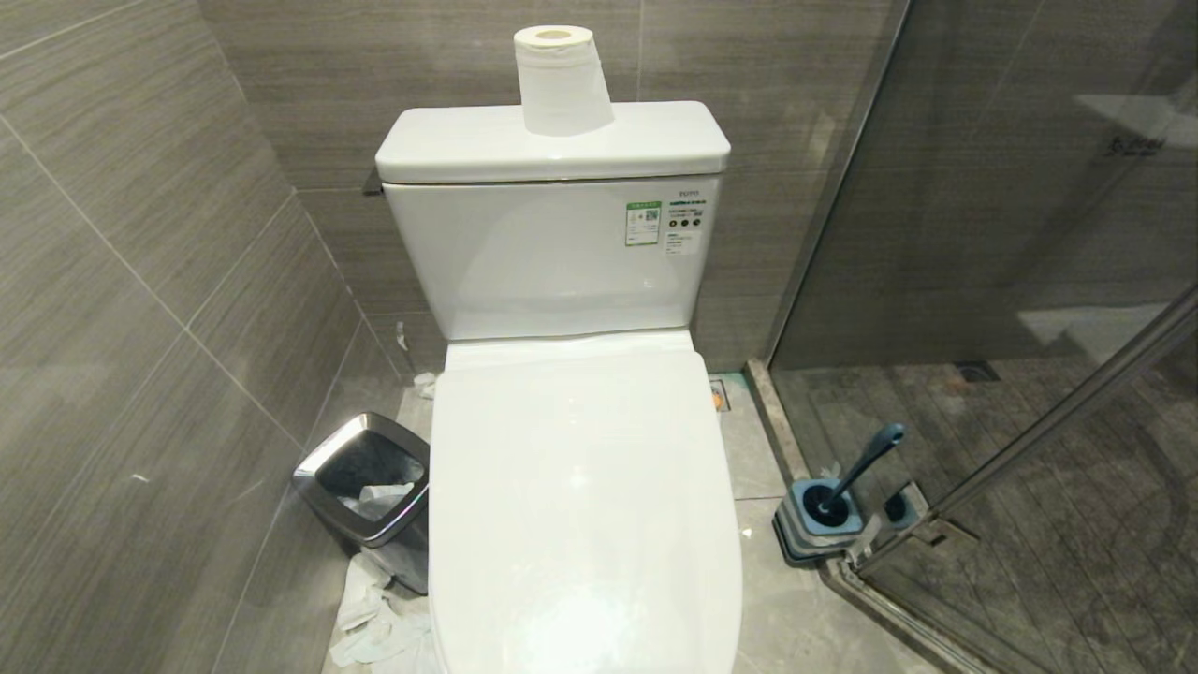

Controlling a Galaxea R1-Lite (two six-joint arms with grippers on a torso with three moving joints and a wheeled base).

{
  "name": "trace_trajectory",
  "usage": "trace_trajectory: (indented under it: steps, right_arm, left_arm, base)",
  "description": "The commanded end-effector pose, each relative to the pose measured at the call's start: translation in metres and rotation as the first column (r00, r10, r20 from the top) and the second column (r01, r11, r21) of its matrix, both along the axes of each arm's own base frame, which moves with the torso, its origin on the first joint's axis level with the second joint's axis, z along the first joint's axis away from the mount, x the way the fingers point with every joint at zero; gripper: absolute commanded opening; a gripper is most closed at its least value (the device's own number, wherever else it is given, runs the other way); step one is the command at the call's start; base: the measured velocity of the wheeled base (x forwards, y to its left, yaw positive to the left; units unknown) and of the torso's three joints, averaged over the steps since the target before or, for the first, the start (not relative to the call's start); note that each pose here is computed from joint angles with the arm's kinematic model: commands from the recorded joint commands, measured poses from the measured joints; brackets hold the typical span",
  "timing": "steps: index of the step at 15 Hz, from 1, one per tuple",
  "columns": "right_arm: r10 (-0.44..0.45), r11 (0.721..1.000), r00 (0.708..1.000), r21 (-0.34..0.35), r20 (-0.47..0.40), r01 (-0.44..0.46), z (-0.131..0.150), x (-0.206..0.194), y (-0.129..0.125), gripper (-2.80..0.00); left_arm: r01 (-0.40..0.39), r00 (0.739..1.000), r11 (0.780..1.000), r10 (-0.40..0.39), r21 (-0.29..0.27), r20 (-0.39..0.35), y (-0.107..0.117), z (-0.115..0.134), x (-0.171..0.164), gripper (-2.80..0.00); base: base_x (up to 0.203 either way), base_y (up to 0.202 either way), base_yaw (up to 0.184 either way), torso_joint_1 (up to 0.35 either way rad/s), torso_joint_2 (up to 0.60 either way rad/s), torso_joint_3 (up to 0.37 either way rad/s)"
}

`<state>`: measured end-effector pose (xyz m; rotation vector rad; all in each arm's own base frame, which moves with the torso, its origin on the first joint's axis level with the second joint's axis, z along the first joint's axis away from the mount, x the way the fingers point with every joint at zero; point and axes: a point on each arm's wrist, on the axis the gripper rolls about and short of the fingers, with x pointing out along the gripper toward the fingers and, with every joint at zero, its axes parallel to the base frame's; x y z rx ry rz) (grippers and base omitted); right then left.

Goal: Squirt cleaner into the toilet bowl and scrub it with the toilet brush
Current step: Use the left hand to lift the toilet lid slightly

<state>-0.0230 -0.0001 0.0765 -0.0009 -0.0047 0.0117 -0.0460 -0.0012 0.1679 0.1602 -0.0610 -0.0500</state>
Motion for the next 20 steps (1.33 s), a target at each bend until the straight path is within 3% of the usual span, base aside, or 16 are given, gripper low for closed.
trace_trajectory:
  steps: [1, 4, 8, 12, 14, 16, 18, 20]
  right_arm:
    - [0.001, 1.000, 1.000, -0.001, 0.000, -0.001, 0.000, 0.000, 0.000, -2.80]
    - [0.001, 1.000, 1.000, -0.001, 0.000, -0.001, 0.000, 0.000, 0.000, -2.80]
    - [0.001, 1.000, 1.000, -0.001, -0.001, -0.001, 0.000, 0.000, 0.000, -2.80]
    - [0.001, 1.000, 1.000, -0.001, 0.000, -0.001, 0.000, 0.000, 0.000, -2.80]
    - [0.001, 1.000, 1.000, -0.001, -0.001, -0.001, 0.000, 0.000, 0.000, -2.80]
    - [0.001, 1.000, 1.000, -0.001, -0.002, -0.001, 0.000, 0.000, 0.000, -2.80]
    - [0.001, 1.000, 1.000, -0.001, -0.002, -0.001, 0.000, 0.000, 0.000, -2.80]
    - [0.001, 1.000, 1.000, -0.001, 0.000, -0.001, 0.000, 0.000, 0.000, -2.80]
  left_arm:
    - [-0.004, 0.999, 1.000, 0.004, 0.004, -0.054, 0.000, 0.041, 0.019, -2.80]
    - [-0.006, 0.996, 1.000, 0.007, 0.006, -0.090, 0.000, 0.082, 0.046, -2.80]
    - [0.022, 0.986, 1.000, -0.021, 0.005, -0.165, 0.000, 0.109, 0.086, -2.80]
    - [0.145, 0.971, 0.989, -0.146, -0.019, -0.189, -0.003, 0.114, 0.097, -2.80]
    - [0.224, 0.951, 0.974, -0.228, -0.044, -0.208, -0.005, 0.113, 0.102, -2.80]
    - [0.322, 0.914, 0.940, -0.340, -0.114, -0.222, -0.008, 0.112, 0.107, -2.80]
    - [0.368, 0.876, 0.896, -0.423, -0.247, -0.232, -0.010, 0.113, 0.111, -2.80]
    - [0.376, 0.839, 0.834, -0.491, -0.404, -0.233, -0.013, 0.117, 0.113, -2.80]
  base:
    - [0.000, 0.000, 0.000, 0.000, 0.00, 0.000]
    - [0.000, 0.000, 0.000, 0.000, 0.00, 0.000]
    - [0.000, 0.000, 0.000, 0.000, 0.00, 0.000]
    - [0.000, 0.000, 0.000, 0.000, 0.00, 0.000]
    - [0.000, 0.000, 0.000, 0.000, 0.00, 0.000]
    - [0.000, 0.000, 0.000, 0.000, 0.00, 0.000]
    - [0.000, 0.000, 0.000, 0.000, 0.00, 0.000]
    - [0.000, 0.000, 0.000, 0.000, 0.00, 0.000]
